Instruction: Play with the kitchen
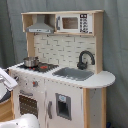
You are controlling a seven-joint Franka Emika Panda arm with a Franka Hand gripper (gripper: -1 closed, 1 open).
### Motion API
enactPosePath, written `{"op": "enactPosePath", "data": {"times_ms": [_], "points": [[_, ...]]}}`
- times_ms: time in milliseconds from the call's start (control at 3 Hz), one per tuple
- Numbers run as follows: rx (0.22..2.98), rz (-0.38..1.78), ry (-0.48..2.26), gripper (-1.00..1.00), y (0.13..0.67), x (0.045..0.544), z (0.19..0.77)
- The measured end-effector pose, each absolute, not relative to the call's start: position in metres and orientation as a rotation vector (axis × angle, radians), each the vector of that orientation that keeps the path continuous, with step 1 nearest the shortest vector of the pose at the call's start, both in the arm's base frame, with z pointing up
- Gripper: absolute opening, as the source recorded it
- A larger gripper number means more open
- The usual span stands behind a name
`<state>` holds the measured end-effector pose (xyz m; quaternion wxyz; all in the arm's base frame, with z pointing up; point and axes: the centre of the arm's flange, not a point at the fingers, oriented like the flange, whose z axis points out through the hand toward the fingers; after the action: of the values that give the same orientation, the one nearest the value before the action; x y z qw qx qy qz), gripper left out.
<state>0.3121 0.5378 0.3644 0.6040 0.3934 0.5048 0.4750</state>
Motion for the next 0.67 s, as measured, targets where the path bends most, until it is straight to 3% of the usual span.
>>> {"op": "enactPosePath", "data": {"times_ms": [667], "points": [[0.976, 1.118, 1.321, 1.0, 0.528, 0.338, 0.322]]}}
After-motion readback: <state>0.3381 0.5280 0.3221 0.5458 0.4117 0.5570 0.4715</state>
